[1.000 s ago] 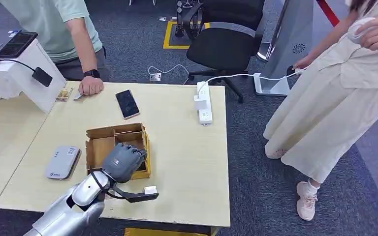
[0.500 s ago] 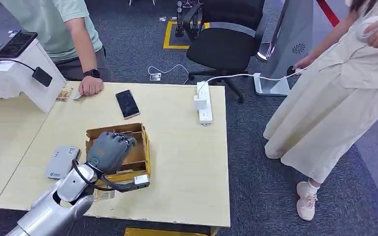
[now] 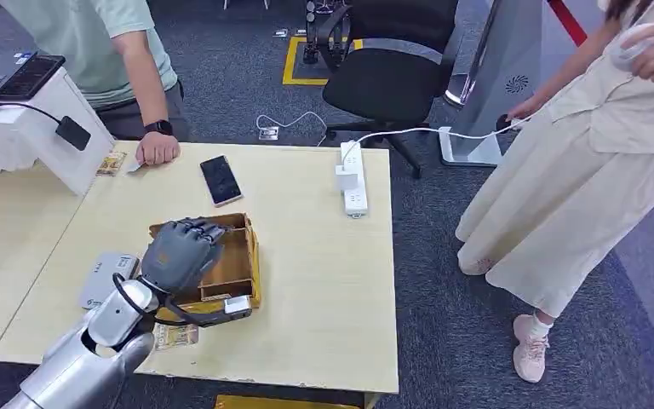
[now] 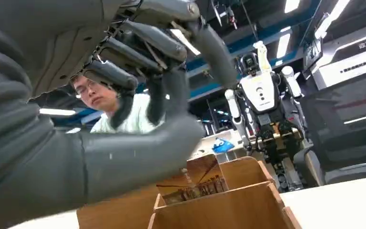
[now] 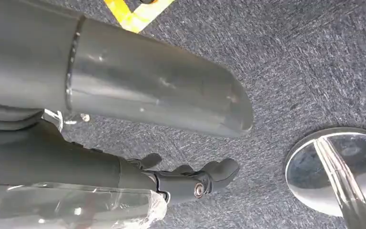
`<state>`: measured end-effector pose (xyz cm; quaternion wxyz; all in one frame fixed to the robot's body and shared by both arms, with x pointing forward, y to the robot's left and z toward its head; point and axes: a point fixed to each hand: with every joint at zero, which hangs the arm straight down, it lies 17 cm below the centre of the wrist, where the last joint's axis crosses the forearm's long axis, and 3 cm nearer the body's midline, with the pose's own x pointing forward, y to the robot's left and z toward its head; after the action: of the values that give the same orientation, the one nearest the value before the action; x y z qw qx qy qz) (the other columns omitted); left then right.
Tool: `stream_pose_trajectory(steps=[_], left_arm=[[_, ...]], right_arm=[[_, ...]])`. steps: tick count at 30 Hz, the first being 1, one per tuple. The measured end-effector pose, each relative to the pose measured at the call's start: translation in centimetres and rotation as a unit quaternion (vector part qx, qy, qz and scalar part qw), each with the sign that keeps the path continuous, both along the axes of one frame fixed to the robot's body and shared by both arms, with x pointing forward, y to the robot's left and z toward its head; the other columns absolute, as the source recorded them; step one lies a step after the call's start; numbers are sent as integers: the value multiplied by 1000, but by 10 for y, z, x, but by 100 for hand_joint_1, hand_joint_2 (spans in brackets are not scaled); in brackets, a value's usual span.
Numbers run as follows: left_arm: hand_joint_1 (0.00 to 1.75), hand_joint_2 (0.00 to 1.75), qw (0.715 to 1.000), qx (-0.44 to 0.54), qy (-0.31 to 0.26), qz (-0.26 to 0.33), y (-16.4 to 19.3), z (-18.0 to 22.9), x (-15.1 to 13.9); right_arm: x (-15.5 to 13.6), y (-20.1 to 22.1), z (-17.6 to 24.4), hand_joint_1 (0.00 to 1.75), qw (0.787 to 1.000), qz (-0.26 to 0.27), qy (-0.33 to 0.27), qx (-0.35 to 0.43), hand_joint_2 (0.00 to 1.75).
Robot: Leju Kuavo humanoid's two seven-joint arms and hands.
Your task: Pass the card to the sensor for recognition and then transmit it.
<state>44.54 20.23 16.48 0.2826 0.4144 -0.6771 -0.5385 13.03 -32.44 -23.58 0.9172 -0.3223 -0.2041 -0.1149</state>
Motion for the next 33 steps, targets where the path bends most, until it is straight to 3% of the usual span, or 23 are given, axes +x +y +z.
stream_pose_trajectory(steps=[33], left_arm=[[0,175,1000,1,-30,8,-32,20,25]], right_arm=[[6,1,1,0,1000,8,-2,0,0]])
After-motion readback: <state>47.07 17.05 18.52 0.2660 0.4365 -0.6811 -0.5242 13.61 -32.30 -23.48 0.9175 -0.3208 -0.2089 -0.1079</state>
